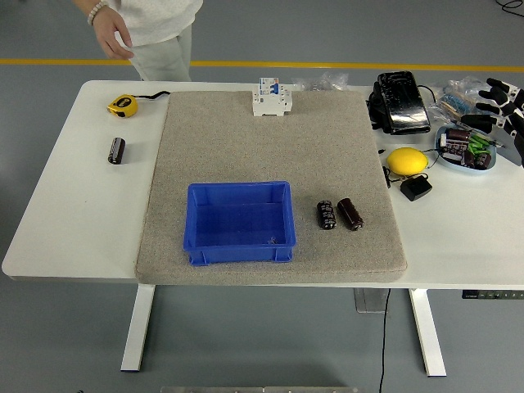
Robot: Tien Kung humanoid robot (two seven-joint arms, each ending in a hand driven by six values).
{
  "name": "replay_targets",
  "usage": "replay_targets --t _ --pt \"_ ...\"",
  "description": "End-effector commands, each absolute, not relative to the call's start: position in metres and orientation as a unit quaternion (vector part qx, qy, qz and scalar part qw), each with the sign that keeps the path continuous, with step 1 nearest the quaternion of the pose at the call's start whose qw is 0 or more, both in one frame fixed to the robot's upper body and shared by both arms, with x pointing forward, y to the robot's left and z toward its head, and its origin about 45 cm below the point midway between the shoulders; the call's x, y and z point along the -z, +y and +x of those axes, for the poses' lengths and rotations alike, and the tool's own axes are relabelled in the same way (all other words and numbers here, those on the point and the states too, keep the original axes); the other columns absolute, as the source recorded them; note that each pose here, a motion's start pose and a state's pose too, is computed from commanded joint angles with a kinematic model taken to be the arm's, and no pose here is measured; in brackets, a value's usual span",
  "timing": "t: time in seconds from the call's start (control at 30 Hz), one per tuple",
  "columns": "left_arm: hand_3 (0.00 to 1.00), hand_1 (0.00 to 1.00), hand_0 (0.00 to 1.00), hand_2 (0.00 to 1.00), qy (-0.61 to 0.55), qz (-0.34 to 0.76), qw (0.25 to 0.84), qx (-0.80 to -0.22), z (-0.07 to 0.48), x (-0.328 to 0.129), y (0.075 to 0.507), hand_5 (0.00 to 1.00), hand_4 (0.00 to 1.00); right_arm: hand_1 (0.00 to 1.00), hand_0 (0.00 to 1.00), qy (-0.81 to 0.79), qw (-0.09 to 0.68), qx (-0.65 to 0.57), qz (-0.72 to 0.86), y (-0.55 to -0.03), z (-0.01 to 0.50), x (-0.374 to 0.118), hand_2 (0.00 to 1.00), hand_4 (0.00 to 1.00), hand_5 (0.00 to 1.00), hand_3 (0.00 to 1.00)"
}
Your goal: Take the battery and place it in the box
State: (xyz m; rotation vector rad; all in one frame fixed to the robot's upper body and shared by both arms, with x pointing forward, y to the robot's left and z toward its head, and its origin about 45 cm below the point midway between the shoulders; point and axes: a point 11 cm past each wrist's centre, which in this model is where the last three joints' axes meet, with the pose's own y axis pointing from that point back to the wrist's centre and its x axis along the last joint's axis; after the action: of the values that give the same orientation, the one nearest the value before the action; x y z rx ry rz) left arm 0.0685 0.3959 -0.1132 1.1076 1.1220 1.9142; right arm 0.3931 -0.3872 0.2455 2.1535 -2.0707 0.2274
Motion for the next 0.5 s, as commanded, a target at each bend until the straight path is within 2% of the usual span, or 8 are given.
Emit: replay_targets --t 0.5 --pt "0.763 0.802 0.769 0.851 0.428 0.419 0.320 -0.734 0.0652 0.1135 0.3966 0.526 0.755 0.784 0.773 -0.679 0.103 -0.102 0.720 -0.3872 0.3948 -0.2468 0.820 0.998 0.754 0.868"
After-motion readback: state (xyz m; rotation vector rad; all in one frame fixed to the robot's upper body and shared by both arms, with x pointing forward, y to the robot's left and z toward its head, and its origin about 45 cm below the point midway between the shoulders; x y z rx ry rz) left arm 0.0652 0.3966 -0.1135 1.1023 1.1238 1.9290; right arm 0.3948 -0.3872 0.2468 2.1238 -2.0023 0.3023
